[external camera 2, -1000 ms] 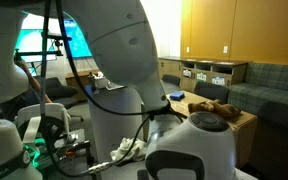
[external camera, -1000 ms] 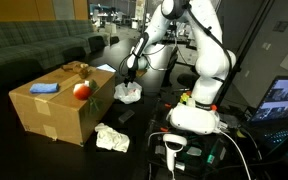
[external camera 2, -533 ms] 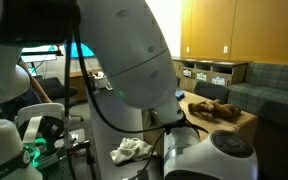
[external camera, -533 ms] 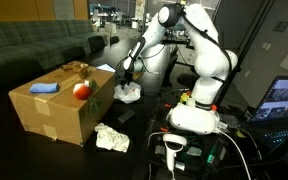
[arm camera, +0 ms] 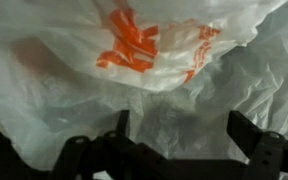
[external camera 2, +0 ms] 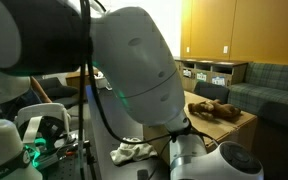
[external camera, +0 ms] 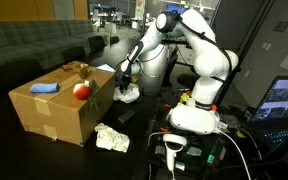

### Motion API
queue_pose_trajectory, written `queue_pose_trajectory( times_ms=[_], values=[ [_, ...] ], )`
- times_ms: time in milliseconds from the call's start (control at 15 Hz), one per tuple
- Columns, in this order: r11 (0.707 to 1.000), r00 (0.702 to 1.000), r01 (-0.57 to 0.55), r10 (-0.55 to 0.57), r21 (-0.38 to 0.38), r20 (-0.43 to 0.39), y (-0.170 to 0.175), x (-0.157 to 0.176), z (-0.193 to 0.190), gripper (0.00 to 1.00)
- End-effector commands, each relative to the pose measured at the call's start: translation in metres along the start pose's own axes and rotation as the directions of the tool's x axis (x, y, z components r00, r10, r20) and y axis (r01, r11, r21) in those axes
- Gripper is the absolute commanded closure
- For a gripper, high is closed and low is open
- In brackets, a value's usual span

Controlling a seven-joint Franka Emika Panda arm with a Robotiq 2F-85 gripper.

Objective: Put the objects on the box onto the table and the objects on the table on to the box

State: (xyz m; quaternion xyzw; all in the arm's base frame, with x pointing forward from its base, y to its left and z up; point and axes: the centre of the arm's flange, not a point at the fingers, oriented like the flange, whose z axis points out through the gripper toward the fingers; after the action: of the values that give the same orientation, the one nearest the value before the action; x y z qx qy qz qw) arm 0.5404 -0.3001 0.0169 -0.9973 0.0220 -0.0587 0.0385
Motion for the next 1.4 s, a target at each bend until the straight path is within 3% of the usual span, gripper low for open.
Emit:
queue_pose_trajectory(
  times_ms=[0,467,1067,1333],
  values=[
    [0.998,0.997,0.059,-0.06,0.038,0.044,0.001,0.016,0.014,0.0],
    [0.994,0.989,0.081,-0.089,0.068,0.122,0.0,0.01,0.018,0.0],
    [0.996,0.972,0.06,-0.045,-0.061,0.23,0.009,-0.016,-0.031,0.0],
    [0.991,0.95,0.107,-0.08,-0.075,0.302,-0.004,-0.014,-0.045,0.0]
  ],
)
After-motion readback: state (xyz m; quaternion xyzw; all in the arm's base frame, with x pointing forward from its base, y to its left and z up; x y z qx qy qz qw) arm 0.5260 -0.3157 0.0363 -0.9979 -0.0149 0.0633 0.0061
